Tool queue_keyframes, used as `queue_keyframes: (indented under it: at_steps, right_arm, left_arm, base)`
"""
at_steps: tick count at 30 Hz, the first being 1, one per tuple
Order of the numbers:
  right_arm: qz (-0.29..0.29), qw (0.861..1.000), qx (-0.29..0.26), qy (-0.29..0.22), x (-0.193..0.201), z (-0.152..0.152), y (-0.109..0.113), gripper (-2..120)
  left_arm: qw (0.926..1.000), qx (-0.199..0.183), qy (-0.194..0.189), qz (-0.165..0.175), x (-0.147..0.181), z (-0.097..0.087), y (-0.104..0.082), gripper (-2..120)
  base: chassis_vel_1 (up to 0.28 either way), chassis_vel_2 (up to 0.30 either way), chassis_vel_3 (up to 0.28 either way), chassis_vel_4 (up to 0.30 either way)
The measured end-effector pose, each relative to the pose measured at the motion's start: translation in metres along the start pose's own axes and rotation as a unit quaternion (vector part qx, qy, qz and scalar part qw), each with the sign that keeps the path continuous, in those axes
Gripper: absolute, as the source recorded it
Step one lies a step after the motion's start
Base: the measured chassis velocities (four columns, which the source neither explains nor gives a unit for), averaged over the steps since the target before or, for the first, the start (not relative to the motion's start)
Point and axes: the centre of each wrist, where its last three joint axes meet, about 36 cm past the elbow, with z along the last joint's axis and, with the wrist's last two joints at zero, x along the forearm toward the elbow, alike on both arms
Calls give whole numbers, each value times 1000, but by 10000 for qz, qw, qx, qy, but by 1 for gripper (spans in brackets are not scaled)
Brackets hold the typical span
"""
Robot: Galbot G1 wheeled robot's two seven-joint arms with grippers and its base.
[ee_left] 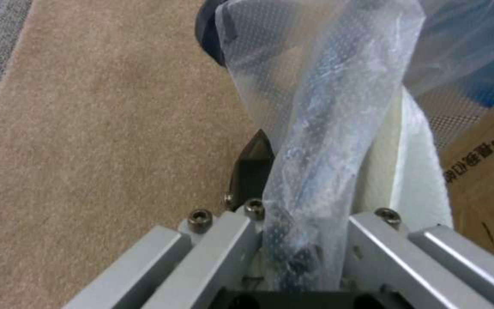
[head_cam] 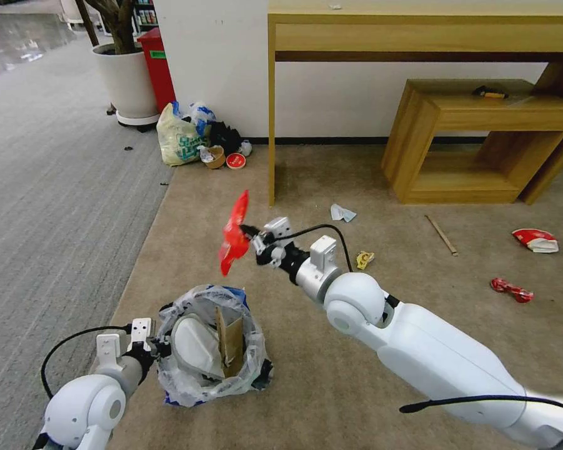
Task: Pick up the trash bin and place the garbage on the floor into it.
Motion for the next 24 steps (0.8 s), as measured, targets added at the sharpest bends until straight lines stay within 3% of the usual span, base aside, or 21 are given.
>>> queue_keyframes:
  at_steps: [11, 24]
  right_arm:
    - [-870, 9943, 606, -61, 8, 8, 12, 0]
    - [-1629, 9709, 1745, -207, 20, 34, -8, 0]
  left_arm:
    - [10000, 16, 36, 35, -8, 0, -1, 0]
    - [10000, 11, 34, 77, -11, -1, 2, 0]
  base:
    - [0, 0, 0, 0]
    - [0, 0, 0, 0]
